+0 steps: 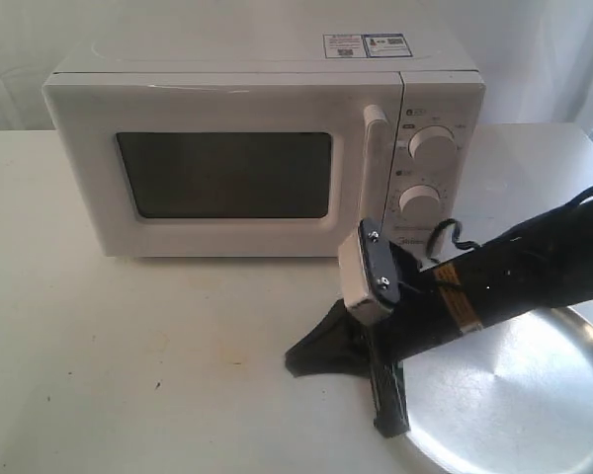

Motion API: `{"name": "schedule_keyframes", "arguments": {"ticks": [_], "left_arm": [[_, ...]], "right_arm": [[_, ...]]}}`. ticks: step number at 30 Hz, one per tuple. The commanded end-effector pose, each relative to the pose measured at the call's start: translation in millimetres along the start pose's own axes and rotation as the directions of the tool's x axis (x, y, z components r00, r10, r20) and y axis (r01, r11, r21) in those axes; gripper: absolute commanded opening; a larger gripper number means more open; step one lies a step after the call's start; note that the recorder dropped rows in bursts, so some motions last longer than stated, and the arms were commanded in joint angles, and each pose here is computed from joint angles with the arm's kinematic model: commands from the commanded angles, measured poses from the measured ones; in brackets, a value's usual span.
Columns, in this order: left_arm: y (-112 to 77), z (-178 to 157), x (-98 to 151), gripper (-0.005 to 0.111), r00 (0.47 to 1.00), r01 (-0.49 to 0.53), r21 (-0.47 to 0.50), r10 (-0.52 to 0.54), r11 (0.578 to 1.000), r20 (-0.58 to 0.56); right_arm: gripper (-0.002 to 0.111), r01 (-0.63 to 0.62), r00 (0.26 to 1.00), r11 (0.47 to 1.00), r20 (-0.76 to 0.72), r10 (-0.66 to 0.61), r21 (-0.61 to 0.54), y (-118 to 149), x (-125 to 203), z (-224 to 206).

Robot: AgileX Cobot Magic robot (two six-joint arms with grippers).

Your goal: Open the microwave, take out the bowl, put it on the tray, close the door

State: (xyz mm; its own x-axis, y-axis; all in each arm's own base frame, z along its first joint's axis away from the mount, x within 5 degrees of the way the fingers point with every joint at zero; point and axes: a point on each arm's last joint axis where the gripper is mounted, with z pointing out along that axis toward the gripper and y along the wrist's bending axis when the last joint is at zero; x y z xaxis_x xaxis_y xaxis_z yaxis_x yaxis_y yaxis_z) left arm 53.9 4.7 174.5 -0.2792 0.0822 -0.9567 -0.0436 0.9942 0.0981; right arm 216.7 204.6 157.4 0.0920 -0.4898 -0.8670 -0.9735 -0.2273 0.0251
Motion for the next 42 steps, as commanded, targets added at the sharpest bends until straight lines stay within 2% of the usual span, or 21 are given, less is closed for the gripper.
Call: {"name": "schedule_keyframes", "arguments": {"ticks": [1, 5, 6, 7, 8, 10, 13, 16, 17, 20, 22, 27, 31, 37, 40, 42], "left_arm": [[-0.3, 0.2, 0.9, 0.0, 1.0, 0.009, 0.002, -0.009, 1.0, 0.0], [-0.3, 0.2, 0.9, 0.0, 1.0, 0.009, 0.002, -0.009, 1.0, 0.0], [-0.3, 0.2, 0.9, 0.0, 1.0, 0.009, 0.002, -0.009, 1.0, 0.0], [-0.3, 0.2, 0.9, 0.0, 1.0, 0.009, 0.002, -0.009, 1.0, 0.0], [-0.3, 0.2, 0.9, 0.0, 1.0, 0.009, 0.002, -0.009, 1.0, 0.0], [-0.3, 0.2, 0.9, 0.0, 1.0, 0.009, 0.002, -0.009, 1.0, 0.0], [-0.3, 0.2, 0.9, 0.0, 1.0, 0.009, 0.002, -0.009, 1.0, 0.0], [-0.3, 0.2, 0.9, 0.0, 1.0, 0.009, 0.002, -0.009, 1.0, 0.0], [-0.3, 0.2, 0.9, 0.0, 1.0, 0.009, 0.002, -0.009, 1.0, 0.0], [-0.3, 0.2, 0.9, 0.0, 1.0, 0.009, 0.002, -0.009, 1.0, 0.0], [-0.3, 0.2, 0.9, 0.0, 1.0, 0.009, 0.002, -0.009, 1.0, 0.0], [-0.3, 0.2, 0.9, 0.0, 1.0, 0.009, 0.002, -0.009, 1.0, 0.0], [-0.3, 0.2, 0.9, 0.0, 1.0, 0.009, 0.002, -0.009, 1.0, 0.0], [-0.3, 0.2, 0.9, 0.0, 1.0, 0.009, 0.002, -0.009, 1.0, 0.0], [-0.3, 0.2, 0.9, 0.0, 1.0, 0.009, 0.002, -0.009, 1.0, 0.0], [-0.3, 0.2, 0.9, 0.0, 1.0, 0.009, 0.002, -0.009, 1.0, 0.0]], "right_arm": [[0.0, 0.079, 0.987, 0.989, 0.148, -0.06, -0.126, 19.4, -28.0, -13.0], [0.0, 0.103, 0.984, 0.989, 0.157, -0.087, -0.103, 23.5, -39.9, -21.0], [0.0, 0.101, 0.986, 0.992, 0.141, -0.09, -0.073, 23.5, -43.5, -24.1], [0.0, 0.066, 0.995, 0.998, 0.071, -0.067, 0.014, 16.9, -41.4, -25.8], [0.0, -0.024, 0.999, 0.976, -0.025, 0.031, 0.214, 2.0, -37.6, -32.1], [0.0, -0.087, 0.991, 0.92, -0.06, 0.119, 0.382, -10.5, -34.3, -39.5], [0.0, -0.146, 0.975, 0.834, -0.063, 0.211, 0.532, -20.9, -31.2, -48.7], [0.0, -0.168, 0.962, 0.771, -0.068, 0.264, 0.614, -26.1, -25.7, -53.8], [0.0, -0.167, 0.96, 0.757, -0.071, 0.271, 0.632, -26.0, -23.6, -54.8], [0.0, -0.153, 0.969, 0.777, -0.064, 0.24, 0.611, -21.8, -16.5, -58.3], [0.0, -0.185, 0.977, 0.777, 0.029, 0.21, 0.602, -21.1, -14.8, -64.8], [0.0, -0.303, 0.945, 0.72, 0.296, 0.141, 0.625, -13.9, 1.6, -92.5], [0.0, -0.318, 0.934, 0.694, 0.34, 0.112, 0.646, -4.9, 14.1, -101.1], [0.0, -0.262, 0.944, 0.71, 0.326, 0.048, 0.654, -8.8, 18.7, -96.9], [0.01, -0.194, 0.953, 0.738, 0.302, -0.014, 0.647, -11.7, 26.4, -89.3], [0.024, -0.201, 0.952, 0.727, 0.306, -0.013, 0.656, -16.7, 34.7, -85.7]]}}
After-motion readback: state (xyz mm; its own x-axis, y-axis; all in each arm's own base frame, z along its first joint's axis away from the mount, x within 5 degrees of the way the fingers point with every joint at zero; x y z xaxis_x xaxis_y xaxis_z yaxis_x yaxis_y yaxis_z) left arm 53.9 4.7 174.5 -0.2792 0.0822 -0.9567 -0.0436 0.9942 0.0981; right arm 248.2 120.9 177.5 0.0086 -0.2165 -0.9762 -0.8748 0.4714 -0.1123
